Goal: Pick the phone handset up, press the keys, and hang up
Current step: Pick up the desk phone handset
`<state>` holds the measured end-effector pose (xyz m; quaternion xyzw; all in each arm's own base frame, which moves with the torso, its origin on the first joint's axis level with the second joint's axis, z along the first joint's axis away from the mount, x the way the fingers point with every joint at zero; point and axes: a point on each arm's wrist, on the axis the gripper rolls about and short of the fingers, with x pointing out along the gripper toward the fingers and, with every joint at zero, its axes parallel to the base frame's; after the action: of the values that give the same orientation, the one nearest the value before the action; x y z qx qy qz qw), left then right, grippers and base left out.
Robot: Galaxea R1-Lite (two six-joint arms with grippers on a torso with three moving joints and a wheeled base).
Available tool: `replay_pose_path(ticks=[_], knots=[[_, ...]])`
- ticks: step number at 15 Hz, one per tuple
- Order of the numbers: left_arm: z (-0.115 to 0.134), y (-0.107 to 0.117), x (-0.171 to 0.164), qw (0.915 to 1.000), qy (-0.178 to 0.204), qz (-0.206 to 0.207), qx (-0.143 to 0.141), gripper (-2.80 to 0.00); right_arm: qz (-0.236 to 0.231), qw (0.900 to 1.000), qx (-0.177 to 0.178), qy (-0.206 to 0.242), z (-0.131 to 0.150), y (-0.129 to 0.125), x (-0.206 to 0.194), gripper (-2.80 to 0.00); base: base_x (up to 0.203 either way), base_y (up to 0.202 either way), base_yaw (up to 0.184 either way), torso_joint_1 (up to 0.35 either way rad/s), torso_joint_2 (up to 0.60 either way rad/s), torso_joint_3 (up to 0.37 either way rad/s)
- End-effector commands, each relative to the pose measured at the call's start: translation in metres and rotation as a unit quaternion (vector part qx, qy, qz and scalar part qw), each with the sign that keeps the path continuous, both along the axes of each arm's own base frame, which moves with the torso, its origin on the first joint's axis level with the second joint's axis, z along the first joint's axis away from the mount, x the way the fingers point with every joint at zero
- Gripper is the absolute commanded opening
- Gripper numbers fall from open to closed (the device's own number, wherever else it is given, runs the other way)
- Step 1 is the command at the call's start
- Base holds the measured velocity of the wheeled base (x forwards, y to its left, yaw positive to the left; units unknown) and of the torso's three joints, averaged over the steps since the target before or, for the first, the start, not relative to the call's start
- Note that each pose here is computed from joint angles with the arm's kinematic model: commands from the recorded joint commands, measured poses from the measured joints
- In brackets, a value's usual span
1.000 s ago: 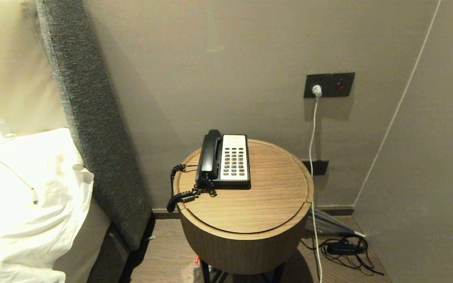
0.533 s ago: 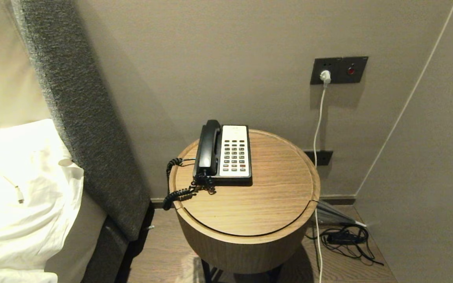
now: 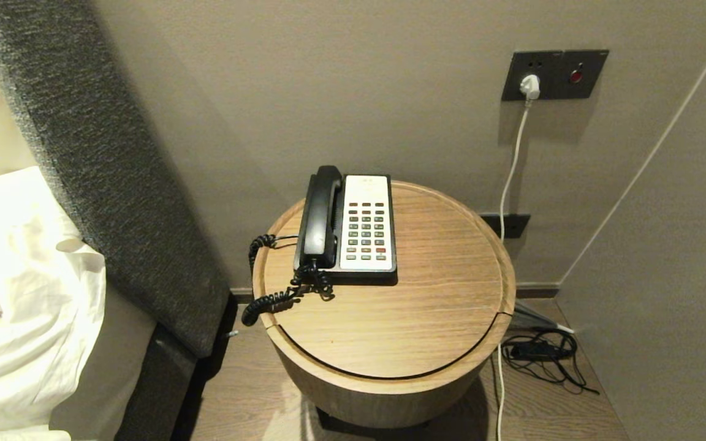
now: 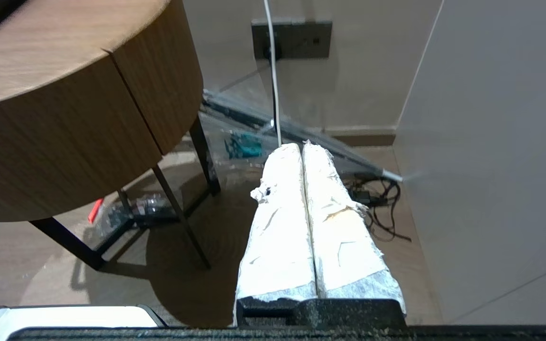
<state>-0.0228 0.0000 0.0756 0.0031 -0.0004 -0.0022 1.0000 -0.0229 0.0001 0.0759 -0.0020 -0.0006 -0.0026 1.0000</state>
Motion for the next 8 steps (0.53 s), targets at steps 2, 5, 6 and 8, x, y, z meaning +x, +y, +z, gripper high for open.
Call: replay_pose_path(ticks=[2, 5, 6, 8], knots=[[-0.0003, 0.0, 0.0002, 1.0, 0.001, 0.0, -0.001, -2.8, 0.0, 1.0, 0.0, -0.002, -0.0001, 0.0, -0.0002, -2.8, 0.0, 0.0, 0.0, 0.006, 0.0, -0.193], [-0.0003, 0.0, 0.0002, 1.0, 0.001, 0.0, -0.002, -2.8, 0.0, 1.0, 0.0, -0.002, -0.0001, 0.0, -0.0002, -2.8, 0.0, 0.0, 0.0, 0.005, 0.0, -0.195], [-0.0003, 0.0, 0.0002, 1.0, 0.001, 0.0, -0.002, -2.8, 0.0, 1.0, 0.0, -0.002, -0.0001, 0.0, -0.0002, -2.8, 0.0, 0.0, 0.0, 0.003, 0.0, -0.203], [-0.0003, 0.0, 0.0002, 1.0, 0.001, 0.001, -0.002, -2.8, 0.0, 1.0, 0.0, -0.002, -0.0001, 0.0, -0.0002, -2.8, 0.0, 0.0, 0.0, 0.002, 0.0, -0.191]])
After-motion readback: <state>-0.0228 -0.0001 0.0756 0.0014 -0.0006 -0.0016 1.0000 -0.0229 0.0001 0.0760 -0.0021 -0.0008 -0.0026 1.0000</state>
